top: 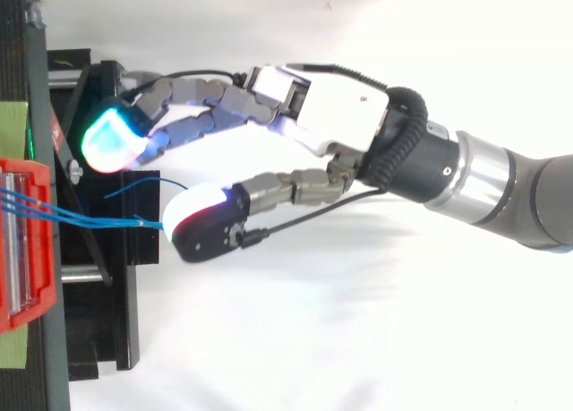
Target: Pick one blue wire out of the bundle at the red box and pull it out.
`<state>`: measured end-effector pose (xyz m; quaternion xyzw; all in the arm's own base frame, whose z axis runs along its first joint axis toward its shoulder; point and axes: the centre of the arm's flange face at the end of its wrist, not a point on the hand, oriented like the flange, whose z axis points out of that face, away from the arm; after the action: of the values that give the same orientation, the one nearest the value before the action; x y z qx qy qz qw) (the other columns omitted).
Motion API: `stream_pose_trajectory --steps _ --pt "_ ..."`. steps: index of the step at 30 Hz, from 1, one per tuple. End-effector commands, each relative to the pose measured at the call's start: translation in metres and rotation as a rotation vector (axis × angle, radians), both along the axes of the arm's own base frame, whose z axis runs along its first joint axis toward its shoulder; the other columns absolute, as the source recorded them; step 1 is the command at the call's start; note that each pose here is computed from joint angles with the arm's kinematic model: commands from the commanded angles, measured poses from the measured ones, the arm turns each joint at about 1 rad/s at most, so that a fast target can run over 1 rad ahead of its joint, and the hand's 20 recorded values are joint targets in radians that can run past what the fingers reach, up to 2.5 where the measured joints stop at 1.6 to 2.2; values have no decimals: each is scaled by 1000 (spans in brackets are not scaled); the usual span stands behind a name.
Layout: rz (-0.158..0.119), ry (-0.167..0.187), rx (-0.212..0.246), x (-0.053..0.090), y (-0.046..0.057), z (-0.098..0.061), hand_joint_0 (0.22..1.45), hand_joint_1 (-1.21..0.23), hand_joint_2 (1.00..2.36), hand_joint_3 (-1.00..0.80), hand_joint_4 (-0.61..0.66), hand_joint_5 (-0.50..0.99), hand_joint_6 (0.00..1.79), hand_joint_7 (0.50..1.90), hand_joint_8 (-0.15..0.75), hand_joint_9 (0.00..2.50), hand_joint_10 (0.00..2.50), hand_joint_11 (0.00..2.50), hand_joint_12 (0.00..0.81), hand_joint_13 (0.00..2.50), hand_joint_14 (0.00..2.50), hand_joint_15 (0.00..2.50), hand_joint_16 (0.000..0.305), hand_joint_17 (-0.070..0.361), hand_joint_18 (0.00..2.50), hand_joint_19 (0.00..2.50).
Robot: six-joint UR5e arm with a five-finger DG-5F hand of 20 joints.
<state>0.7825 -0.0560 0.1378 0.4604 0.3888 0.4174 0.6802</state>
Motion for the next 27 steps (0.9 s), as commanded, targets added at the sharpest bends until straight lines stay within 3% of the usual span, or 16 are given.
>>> stream_pose_trajectory --steps 1,5,16,24,27 --pt "10 -18 -7 3 10 3 487 -667 1000 -500 340 -116 503 965 256 455 4 132 360 112 3 93 58 130 116 210" --pt "19 -26 -5 4 16 4 487 -667 1000 -500 351 -111 503 1007 257 463 4 123 362 116 4 94 58 130 122 211" --pt "25 -53 -1 6 16 7 545 -704 1008 -359 260 -86 516 1290 246 481 5 157 343 119 4 95 54 120 128 216" --pt "24 -56 -1 6 15 8 564 -726 1011 -260 239 -133 731 1021 249 500 5 184 339 133 3 95 53 118 150 214" --pt "24 -57 -1 6 15 8 568 -730 1011 -259 229 -142 788 981 256 515 6 199 344 137 3 98 54 121 160 211"
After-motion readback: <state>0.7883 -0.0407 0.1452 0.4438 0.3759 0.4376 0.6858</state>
